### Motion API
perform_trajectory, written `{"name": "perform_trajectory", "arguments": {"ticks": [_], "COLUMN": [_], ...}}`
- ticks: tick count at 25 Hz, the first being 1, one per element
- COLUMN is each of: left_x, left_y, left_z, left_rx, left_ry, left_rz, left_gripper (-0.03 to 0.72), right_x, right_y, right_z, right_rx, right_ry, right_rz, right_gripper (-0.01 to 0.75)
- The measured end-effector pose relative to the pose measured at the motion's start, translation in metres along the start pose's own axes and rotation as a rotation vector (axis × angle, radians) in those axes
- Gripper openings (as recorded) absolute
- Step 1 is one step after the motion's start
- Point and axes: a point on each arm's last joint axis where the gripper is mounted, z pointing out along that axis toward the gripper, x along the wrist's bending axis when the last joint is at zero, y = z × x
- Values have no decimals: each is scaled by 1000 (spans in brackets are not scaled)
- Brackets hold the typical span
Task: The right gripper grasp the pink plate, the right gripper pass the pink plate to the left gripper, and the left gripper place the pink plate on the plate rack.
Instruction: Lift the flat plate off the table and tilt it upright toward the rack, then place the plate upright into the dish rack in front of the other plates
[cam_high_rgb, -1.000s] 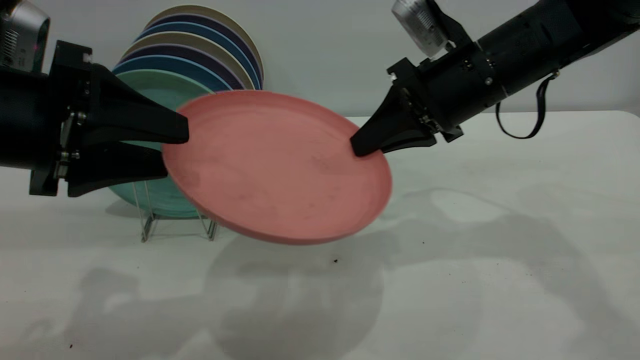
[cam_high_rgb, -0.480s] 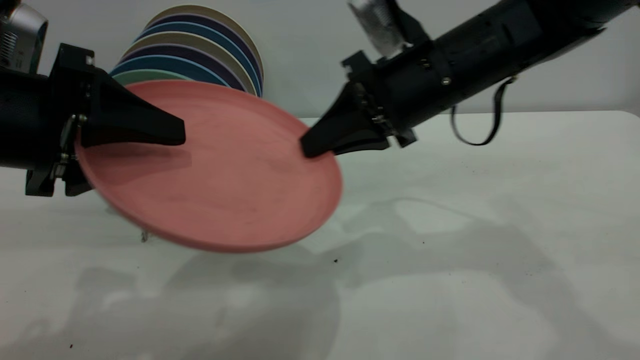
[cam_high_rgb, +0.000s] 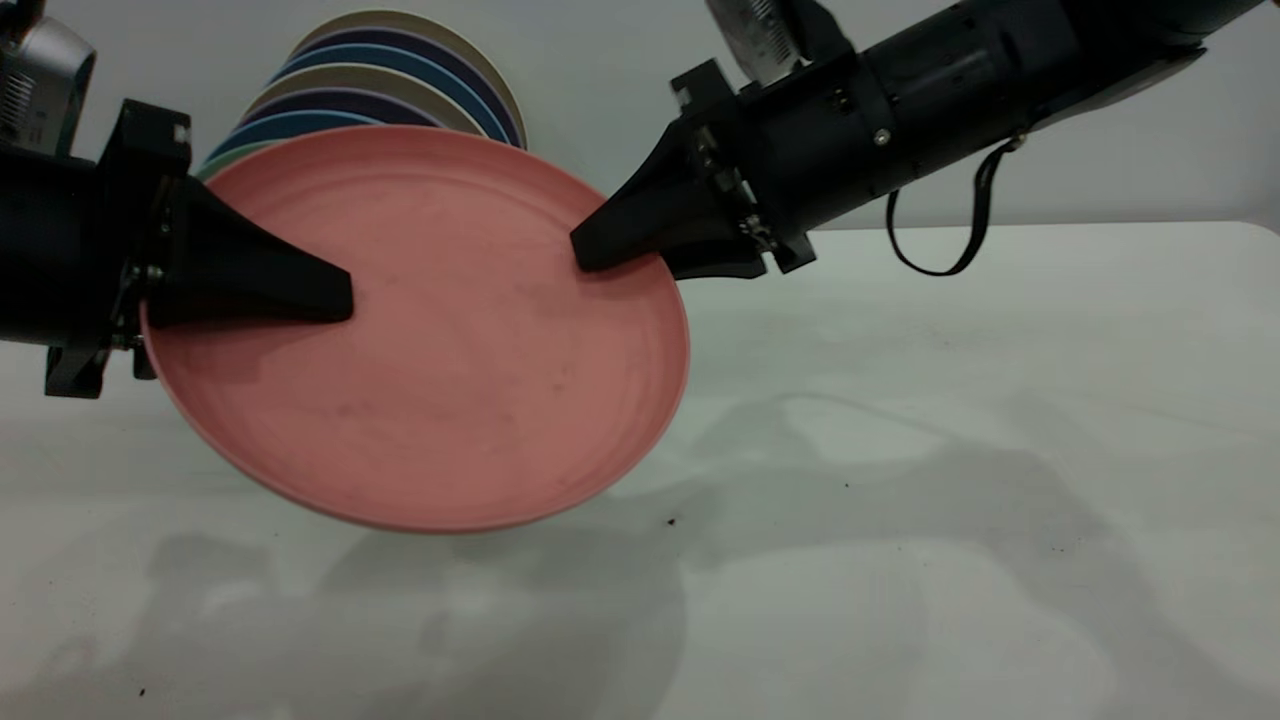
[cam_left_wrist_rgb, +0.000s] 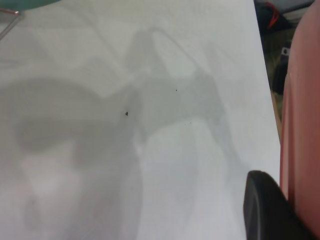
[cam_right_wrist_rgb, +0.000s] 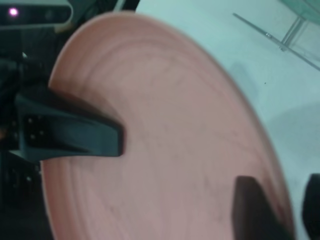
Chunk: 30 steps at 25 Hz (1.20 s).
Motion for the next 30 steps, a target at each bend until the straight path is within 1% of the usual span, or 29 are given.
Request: {"name": "perform_trajectory", "arguments": {"ticks": [3,5,7,9,11,12,13,16,18,21,23,26,28,30], "left_x": [2,4,6,6,1,-2,-7,-25,-40,-59,-68,-80,-83,-85], "left_y": [0,1,2,6,14,19,24,40,50,64,72,83,87,91], "left_z": [0,0,0,0,-1,-3,-5,-11,-15,-15,-15,-19,-22,-26], "left_rx": [-2,-3,-4,-9,-20,-27,-36,-55,-57,-26,8,49,91,162], "left_ry": [18,47,75,85,80,77,76,88,124,162,165,149,158,177], "left_rz": [89,168,258,350,469,530,597,813,980,1214,1337,1456,1508,1555], "left_gripper": [133,133,133,133,133,133,133,133,133,133,132,132,132,132], "right_x": [-7,-9,-13,-18,-29,-34,-41,-63,-74,-84,-87,-91,-93,-95], "right_y": [5,11,17,19,16,13,8,-6,-15,-23,-27,-31,-33,-34], "right_z": [-22,-43,-68,-91,-112,-119,-127,-144,-151,-158,-161,-166,-169,-171], "right_rx": [-30,-59,-103,-124,-113,-96,-70,28,102,172,203,247,267,276], "right_ry": [19,39,28,-4,-52,-77,-124,-330,-464,-604,-658,-725,-767,-799], "right_rz": [38,58,78,87,116,140,166,241,272,309,310,303,307,310], "right_gripper": [490,571,608,605,574,546,513,401,324,205,139,43,14,11]}}
